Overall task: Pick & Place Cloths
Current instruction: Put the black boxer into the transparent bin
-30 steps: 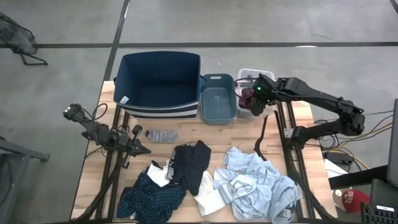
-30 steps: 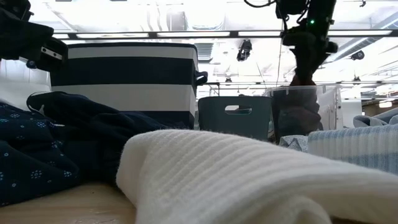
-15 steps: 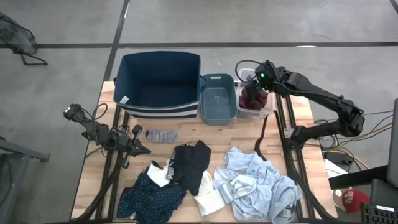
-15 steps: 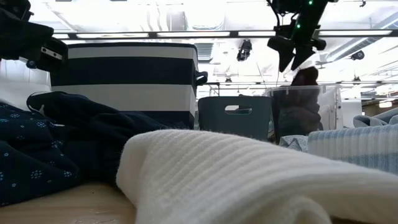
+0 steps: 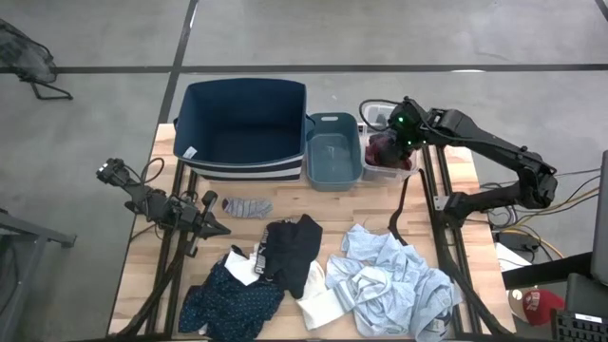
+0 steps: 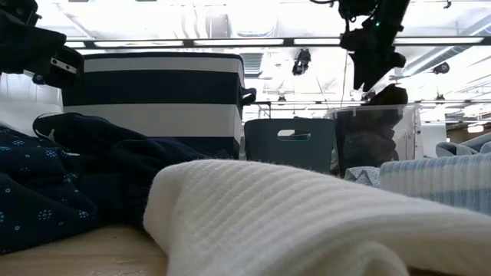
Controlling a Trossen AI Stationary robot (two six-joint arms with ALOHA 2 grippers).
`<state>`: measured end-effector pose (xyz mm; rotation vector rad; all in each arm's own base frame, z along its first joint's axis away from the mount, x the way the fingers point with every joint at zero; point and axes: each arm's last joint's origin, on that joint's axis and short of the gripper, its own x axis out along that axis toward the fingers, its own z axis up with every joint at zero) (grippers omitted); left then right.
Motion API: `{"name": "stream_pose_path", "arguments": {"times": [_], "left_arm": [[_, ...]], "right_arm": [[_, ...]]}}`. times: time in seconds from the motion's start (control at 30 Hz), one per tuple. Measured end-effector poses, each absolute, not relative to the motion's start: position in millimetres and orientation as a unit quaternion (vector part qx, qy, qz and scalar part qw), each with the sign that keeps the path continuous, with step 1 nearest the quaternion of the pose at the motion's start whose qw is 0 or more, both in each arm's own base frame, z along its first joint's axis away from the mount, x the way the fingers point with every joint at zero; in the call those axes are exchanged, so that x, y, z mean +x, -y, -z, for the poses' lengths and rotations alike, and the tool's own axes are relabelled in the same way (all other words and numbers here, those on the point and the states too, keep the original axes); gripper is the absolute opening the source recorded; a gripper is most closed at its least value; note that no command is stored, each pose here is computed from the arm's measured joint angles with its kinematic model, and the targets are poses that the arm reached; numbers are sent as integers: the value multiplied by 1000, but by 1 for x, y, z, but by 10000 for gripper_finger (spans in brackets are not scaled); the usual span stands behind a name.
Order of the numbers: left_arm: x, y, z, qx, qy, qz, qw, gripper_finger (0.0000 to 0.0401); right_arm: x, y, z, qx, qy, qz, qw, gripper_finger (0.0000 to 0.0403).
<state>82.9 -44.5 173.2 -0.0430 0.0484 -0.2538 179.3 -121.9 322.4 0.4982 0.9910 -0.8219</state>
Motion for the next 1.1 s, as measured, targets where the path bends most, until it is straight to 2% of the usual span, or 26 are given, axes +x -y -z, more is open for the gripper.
{"name": "stream_pose_path", "arguments": {"times": [0.2, 0.5, 0.7, 0.8, 0.87, 1.1], "left_arm": [[83, 44, -173, -22, -24, 126, 991, 3], [83, 45, -173, -21, -24, 126, 991, 3], [83, 45, -173, -21, -24, 126, 991, 3], [83, 45, -173, -21, -24, 126, 991, 3], [83, 45, -173, -21, -24, 126, 991, 3], [83, 45, -173, -21, -24, 126, 991, 3]], "right_arm": [[200, 103, -320, 257, -429, 261, 826, 139], [233, 57, -330, 189, -376, 141, 896, 105], [259, 15, -326, 146, -331, 49, 931, 98], [274, -5, -316, 110, -319, 11, 941, 102], [286, -16, -304, 86, -322, 15, 943, 112], [325, -39, -259, 41, -360, 35, 931, 178]]}}
